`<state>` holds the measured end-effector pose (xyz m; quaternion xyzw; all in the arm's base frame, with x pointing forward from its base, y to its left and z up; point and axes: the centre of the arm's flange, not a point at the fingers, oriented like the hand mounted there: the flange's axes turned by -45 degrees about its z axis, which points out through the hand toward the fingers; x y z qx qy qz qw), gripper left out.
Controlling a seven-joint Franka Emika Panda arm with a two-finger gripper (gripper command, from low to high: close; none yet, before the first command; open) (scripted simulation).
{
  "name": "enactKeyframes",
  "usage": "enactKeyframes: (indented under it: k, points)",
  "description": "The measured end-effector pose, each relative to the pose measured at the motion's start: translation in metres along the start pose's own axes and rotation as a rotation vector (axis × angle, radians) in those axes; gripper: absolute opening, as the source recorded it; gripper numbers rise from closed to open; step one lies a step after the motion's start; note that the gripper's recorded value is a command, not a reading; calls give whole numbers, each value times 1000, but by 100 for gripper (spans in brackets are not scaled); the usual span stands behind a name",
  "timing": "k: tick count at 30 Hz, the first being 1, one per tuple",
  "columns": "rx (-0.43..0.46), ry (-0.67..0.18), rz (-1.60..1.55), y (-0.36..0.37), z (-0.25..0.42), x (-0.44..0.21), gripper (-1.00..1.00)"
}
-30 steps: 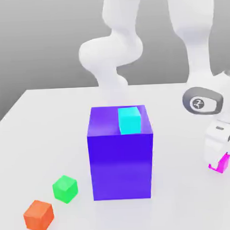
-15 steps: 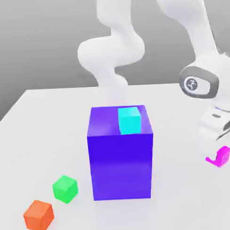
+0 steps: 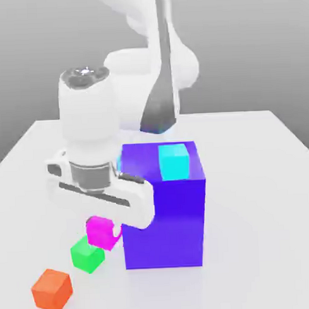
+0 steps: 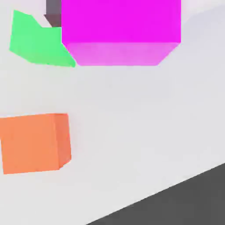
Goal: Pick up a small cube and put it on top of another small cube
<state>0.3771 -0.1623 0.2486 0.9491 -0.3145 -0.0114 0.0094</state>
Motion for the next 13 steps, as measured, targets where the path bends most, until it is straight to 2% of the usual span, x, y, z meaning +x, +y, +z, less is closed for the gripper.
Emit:
enactKeyframes:
  k: [9, 10, 13]
  points:
    - [29, 16, 48, 4, 56, -21, -100]
    - [27, 16, 50, 5, 65, -22, 100]
    - [27, 16, 50, 5, 65, -22, 100]
